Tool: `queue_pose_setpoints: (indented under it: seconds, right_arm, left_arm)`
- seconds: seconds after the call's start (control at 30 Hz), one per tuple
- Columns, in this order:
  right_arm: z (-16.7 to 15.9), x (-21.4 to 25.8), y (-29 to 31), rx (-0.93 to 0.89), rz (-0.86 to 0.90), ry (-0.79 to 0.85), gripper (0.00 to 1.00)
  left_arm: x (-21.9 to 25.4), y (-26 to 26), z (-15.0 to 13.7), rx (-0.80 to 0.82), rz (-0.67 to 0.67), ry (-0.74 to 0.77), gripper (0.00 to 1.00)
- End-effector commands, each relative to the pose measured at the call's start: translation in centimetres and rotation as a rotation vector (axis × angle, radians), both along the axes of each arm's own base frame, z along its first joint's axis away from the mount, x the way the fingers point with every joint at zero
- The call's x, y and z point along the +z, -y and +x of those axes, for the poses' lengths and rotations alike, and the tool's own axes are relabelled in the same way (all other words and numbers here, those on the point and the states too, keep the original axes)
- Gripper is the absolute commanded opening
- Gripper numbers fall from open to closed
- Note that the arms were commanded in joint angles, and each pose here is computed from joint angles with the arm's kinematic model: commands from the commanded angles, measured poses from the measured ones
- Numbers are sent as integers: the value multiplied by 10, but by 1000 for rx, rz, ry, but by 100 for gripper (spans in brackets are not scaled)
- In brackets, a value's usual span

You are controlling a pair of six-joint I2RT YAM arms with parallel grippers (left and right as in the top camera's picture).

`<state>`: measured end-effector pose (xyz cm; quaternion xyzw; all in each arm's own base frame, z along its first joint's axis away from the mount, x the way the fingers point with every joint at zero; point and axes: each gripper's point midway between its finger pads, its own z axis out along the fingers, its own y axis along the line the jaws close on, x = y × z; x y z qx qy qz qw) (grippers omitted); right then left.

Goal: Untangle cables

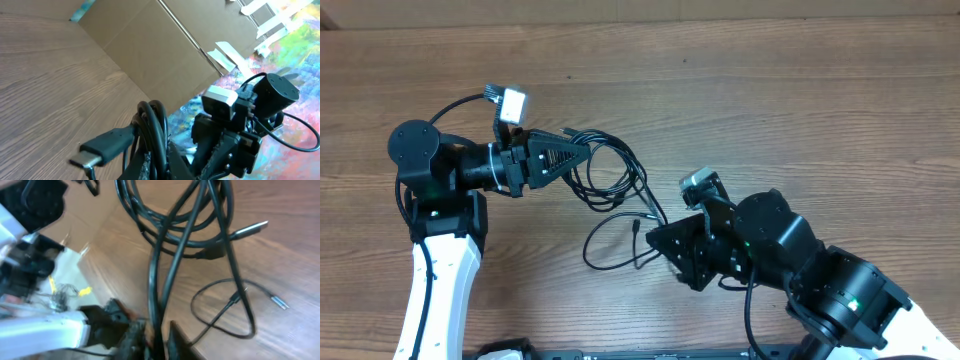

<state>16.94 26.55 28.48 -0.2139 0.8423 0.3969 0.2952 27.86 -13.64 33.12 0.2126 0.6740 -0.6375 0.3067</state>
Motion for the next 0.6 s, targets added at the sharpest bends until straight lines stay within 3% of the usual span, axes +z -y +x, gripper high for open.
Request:
queue_pose_setpoints:
  seconds: [0.0,0.17,0.37,0.57]
  right_arm:
    - [27,-6,11,-131,-72,49,28]
    - [43,-37,4,-162,-167,7,71]
    - [56,-78,-11,-153,-259,-58,78]
    - [87,-94,-14,-216,-334,33,81]
  left_arm:
    - [3,1,0,-3,-1,-5,4]
    - [3,1,0,-4,-13,-90,4]
    - [3,1,0,-4,-16,-116,4]
    - [3,1,-3,-18,-17,-136,4]
